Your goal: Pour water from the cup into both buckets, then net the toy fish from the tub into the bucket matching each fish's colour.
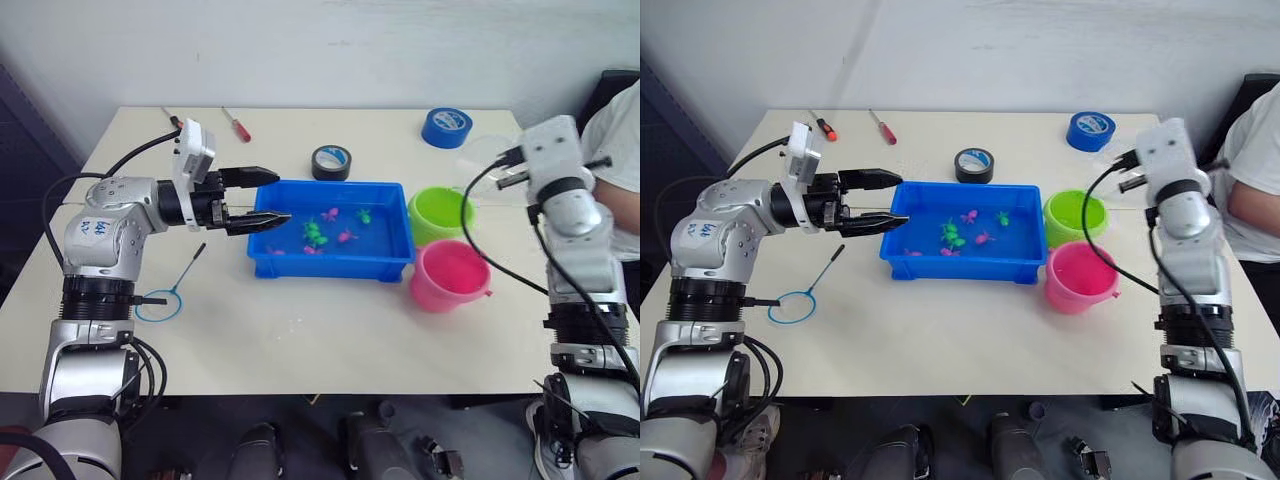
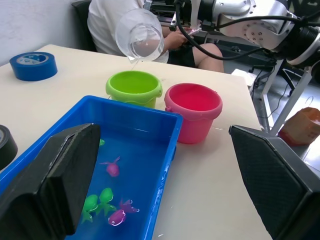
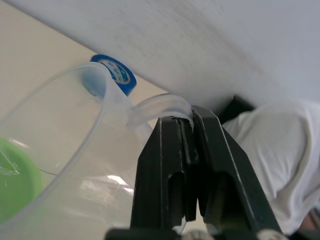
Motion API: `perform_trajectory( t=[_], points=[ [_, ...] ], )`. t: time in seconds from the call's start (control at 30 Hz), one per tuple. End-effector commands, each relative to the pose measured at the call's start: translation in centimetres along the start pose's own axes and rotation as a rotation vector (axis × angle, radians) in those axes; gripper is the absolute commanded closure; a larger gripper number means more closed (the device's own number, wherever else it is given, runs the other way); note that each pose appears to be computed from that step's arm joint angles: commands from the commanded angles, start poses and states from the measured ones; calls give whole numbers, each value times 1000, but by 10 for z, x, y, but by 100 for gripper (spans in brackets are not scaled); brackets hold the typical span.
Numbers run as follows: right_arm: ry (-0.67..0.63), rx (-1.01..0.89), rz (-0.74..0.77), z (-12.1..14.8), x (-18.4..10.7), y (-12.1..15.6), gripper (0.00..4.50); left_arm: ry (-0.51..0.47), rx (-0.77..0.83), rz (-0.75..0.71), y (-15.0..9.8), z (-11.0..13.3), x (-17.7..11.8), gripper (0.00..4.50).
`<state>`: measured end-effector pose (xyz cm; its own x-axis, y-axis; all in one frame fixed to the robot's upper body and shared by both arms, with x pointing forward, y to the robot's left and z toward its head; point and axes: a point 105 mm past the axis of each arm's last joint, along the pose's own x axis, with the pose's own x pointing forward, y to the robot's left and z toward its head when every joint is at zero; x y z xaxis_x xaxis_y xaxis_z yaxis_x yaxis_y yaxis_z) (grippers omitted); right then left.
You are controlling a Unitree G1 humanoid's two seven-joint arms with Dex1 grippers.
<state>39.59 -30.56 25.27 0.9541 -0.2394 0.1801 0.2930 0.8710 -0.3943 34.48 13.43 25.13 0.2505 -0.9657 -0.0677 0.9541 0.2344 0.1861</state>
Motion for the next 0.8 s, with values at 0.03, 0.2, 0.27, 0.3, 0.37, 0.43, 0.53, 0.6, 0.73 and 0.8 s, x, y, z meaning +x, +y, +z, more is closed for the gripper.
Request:
perform_trajectory(
  t=[0.03,0.2,0.27,0.3,0.37,0.43,0.53,0.6,0.73,0.8],
  points=[
    [63,293,-127,-18,-15,-33,445,-33,44,-47,-5,14,9,0],
    [172,552,-202,-56,-35,-29,445,-23,38,-67,-7,9,14,0],
    [206,624,-224,-69,-44,-22,445,-21,34,-75,-8,8,15,0],
    [225,668,-237,-78,-47,-18,445,-18,32,-80,-8,8,16,0],
    [249,739,-258,-89,-51,-11,445,-12,29,-86,-9,7,17,0],
    [258,786,-271,-95,-51,-5,445,-5,27,-90,-9,6,17,0],
    [259,812,-273,-96,-50,1,445,-1,26,-91,-9,6,17,0],
    [268,810,-274,-100,-49,5,445,6,23,-93,-10,5,16,0],
    [314,792,-287,-114,-52,11,445,13,22,-92,-11,5,14,0],
    [342,788,-298,-123,-55,13,445,16,22,-91,-11,6,14,0]
  ],
)
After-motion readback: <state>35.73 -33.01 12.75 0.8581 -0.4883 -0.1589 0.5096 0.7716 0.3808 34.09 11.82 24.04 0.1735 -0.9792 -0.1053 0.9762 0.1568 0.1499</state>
